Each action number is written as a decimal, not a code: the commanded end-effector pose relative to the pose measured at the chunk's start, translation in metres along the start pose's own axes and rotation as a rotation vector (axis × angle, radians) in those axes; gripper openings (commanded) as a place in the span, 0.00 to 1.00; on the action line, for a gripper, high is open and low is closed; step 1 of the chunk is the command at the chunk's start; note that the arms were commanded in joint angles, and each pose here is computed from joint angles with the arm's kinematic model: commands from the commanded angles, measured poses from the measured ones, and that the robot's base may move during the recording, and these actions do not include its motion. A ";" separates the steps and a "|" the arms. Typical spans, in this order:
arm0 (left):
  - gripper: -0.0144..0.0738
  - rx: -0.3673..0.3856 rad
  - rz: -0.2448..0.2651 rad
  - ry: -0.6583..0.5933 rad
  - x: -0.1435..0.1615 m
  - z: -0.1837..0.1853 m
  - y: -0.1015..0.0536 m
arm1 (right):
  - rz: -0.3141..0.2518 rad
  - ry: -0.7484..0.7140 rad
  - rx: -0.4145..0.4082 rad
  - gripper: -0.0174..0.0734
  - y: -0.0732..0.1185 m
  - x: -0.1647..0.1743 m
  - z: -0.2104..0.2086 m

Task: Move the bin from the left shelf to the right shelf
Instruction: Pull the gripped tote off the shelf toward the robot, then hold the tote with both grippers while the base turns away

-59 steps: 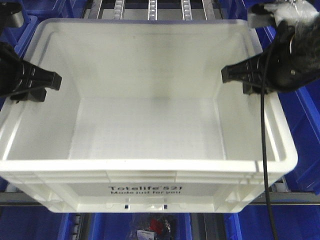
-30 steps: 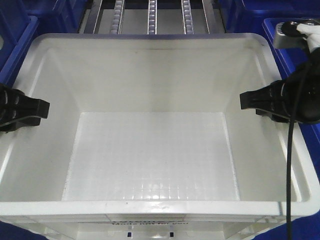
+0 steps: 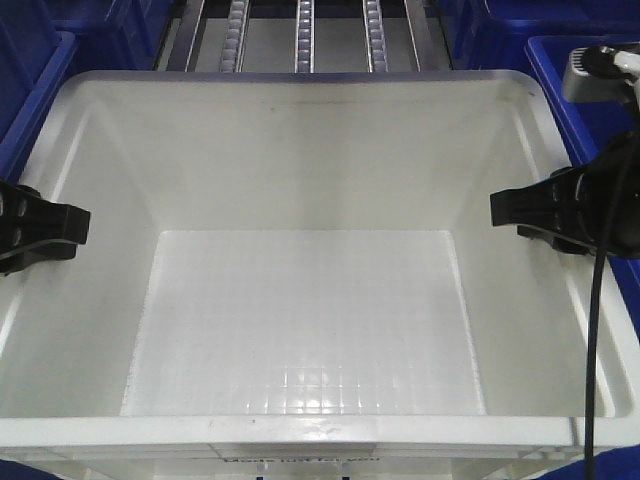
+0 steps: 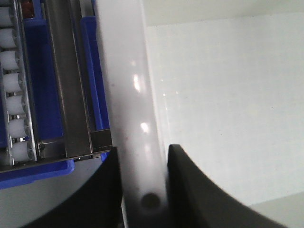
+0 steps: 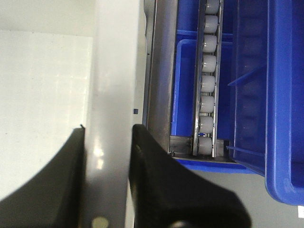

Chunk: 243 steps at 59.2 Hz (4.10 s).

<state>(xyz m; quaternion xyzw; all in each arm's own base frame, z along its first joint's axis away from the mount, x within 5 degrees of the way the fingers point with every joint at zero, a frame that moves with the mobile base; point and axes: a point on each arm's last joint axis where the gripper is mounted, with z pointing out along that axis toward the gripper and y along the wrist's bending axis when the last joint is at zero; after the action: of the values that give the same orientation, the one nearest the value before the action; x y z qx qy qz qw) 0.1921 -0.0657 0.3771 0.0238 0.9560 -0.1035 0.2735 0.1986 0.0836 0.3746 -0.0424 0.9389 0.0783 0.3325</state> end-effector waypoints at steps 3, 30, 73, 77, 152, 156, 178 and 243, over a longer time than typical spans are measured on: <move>0.16 0.021 0.042 -0.134 -0.008 -0.019 -0.002 | -0.052 -0.184 -0.007 0.21 -0.002 -0.016 -0.022; 0.16 0.022 0.042 -0.135 -0.008 -0.019 -0.002 | -0.051 -0.171 -0.002 0.21 -0.002 -0.015 -0.022; 0.16 0.021 0.042 -0.133 -0.008 -0.019 -0.002 | -0.052 -0.170 -0.002 0.21 -0.002 -0.015 -0.021; 0.16 0.021 0.042 -0.131 -0.008 -0.019 -0.002 | -0.052 -0.170 -0.002 0.21 -0.002 -0.015 -0.021; 0.16 0.019 0.042 -0.124 -0.007 -0.019 -0.002 | -0.052 -0.169 -0.001 0.21 -0.002 -0.015 -0.021; 0.16 0.019 0.042 -0.124 -0.007 -0.019 -0.002 | -0.052 -0.169 -0.001 0.21 -0.002 -0.015 -0.021; 0.16 0.019 0.042 -0.124 -0.007 -0.019 -0.002 | -0.052 -0.169 -0.001 0.21 -0.002 -0.015 -0.021; 0.16 0.018 0.042 -0.121 -0.007 -0.019 -0.002 | -0.050 -0.168 -0.003 0.21 -0.002 -0.015 -0.021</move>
<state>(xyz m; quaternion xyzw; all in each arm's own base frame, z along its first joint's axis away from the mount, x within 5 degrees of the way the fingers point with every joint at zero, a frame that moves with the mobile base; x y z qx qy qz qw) 0.1903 -0.0657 0.3764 0.0234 0.9586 -0.1040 0.2640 0.1968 0.0839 0.3734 -0.0428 0.9424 0.0772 0.3225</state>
